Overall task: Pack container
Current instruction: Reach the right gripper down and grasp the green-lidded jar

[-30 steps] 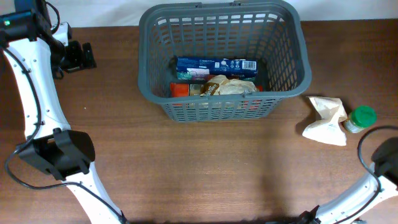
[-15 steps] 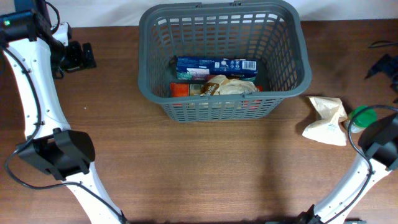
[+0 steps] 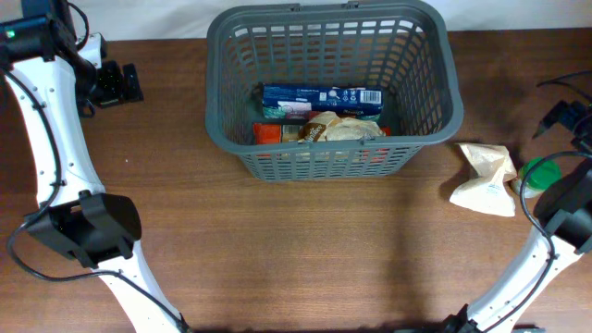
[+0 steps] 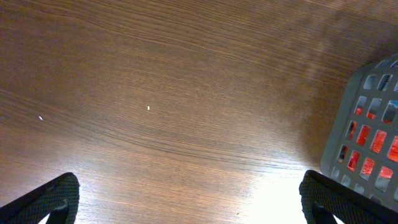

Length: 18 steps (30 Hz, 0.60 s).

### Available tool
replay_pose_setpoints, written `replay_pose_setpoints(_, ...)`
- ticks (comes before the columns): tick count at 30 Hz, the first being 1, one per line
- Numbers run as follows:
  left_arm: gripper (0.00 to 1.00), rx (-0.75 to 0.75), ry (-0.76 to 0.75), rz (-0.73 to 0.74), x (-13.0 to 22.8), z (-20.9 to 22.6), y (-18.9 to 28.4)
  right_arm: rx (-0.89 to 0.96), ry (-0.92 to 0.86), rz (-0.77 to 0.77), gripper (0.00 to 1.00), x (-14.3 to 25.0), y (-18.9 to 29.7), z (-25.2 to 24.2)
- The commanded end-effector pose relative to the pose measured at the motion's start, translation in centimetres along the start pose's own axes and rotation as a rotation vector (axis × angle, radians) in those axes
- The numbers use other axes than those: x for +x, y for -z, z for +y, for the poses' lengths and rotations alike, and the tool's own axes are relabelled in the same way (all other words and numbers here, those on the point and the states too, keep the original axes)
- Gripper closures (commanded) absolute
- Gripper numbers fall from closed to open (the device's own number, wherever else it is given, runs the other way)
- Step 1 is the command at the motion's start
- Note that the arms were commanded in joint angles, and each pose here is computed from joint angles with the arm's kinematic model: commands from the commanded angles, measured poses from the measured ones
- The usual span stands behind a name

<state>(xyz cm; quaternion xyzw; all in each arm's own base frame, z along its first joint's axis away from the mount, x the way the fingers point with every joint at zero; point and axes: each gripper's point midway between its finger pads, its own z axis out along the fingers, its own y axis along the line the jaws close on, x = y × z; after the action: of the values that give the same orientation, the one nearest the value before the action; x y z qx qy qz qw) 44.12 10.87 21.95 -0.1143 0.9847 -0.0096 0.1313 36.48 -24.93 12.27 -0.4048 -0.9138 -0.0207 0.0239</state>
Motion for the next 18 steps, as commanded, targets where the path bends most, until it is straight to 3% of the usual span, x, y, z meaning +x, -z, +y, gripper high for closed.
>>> replay_pose_setpoints(1, 0.01, 0.014, 0.015, 0.001, 0.1, -0.2, 0.1, -0.112, 0.044, -0.208, 0.04, 2.9, 9.9, 0.8)
replay_pose_setpoints(5, 0.01, 0.014, 0.015, 0.002, 0.1, -0.2, 0.1, -0.169, 0.056, -0.343, 0.01, 8.0, 16.1, 0.3)
replay_pose_setpoints(8, 0.01, 0.014, 0.015, 0.001, 0.1, -0.2, 0.1, -0.132, -0.007, -0.464, 0.01, 8.8, 17.9, -1.2)
replay_pose_setpoints(12, 0.01, 0.014, 0.015, 0.001, 0.1, -0.2, 0.1, -0.116, -0.020, -0.425, 0.01, 7.9, 14.8, -1.4)
replay_pose_setpoints(18, 0.01, 0.014, 0.015, 0.001, 0.1, -0.2, 0.1, -0.107, -0.121, -0.349, 0.01, 4.9, 5.1, -1.5)
